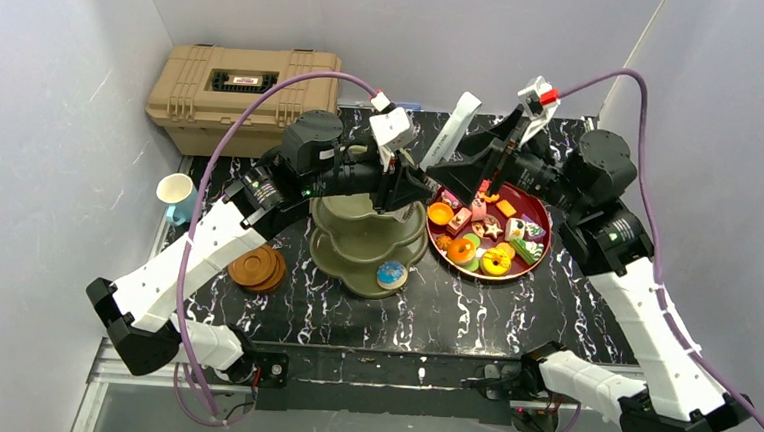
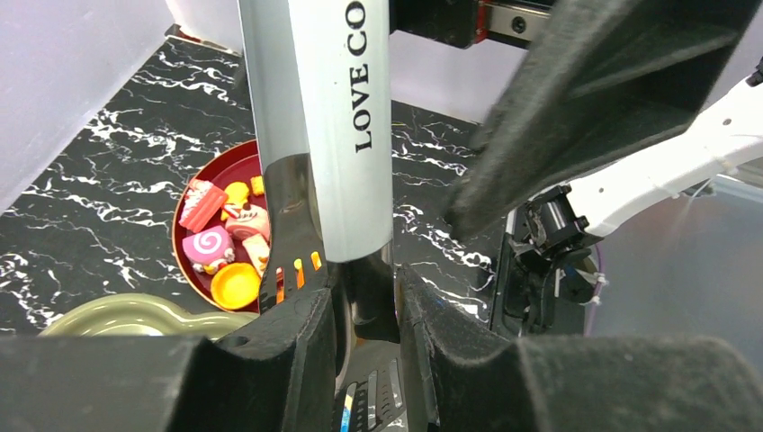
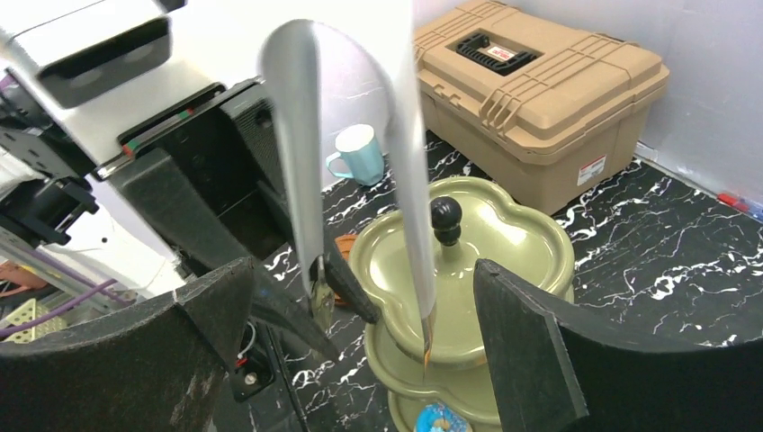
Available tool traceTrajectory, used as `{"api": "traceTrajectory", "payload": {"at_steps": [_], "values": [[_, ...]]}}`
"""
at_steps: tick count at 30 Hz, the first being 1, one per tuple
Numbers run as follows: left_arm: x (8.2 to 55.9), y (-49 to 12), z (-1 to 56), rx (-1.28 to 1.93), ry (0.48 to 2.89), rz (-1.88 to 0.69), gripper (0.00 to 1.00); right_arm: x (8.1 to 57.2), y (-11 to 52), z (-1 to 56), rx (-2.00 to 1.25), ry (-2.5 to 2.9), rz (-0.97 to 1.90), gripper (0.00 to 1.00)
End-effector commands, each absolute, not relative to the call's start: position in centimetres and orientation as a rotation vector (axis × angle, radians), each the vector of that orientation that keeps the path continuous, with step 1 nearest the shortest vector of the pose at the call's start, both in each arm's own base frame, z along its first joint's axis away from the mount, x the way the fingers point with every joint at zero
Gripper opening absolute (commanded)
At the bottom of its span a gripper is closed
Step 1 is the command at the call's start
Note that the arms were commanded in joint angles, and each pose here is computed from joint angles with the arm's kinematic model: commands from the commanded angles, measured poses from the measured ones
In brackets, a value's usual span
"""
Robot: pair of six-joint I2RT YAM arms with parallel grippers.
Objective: Serve the afternoon tea
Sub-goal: Adjust the clamp.
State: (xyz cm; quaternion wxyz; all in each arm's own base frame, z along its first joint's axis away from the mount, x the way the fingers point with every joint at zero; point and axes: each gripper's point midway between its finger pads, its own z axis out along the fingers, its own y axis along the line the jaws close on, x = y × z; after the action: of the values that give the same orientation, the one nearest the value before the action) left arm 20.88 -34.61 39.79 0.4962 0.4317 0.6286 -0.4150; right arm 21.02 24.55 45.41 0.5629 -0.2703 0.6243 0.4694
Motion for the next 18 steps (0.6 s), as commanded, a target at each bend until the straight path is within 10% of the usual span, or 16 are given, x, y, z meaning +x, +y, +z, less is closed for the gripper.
{"api": "traceTrajectory", "payload": {"at_steps": [1, 18], "values": [[21.3, -33.6, 41.7, 1.045, 1.437, -0.929, 0.0, 21.1, 25.4, 47.8, -0.646, 1.421, 1.159, 0.98], [23.5, -34.0, 40.4, 1.055, 1.457, -0.775, 0.0, 23.5, 26.0, 48.5, -0.578, 1.428, 1.144, 0.84]]}}
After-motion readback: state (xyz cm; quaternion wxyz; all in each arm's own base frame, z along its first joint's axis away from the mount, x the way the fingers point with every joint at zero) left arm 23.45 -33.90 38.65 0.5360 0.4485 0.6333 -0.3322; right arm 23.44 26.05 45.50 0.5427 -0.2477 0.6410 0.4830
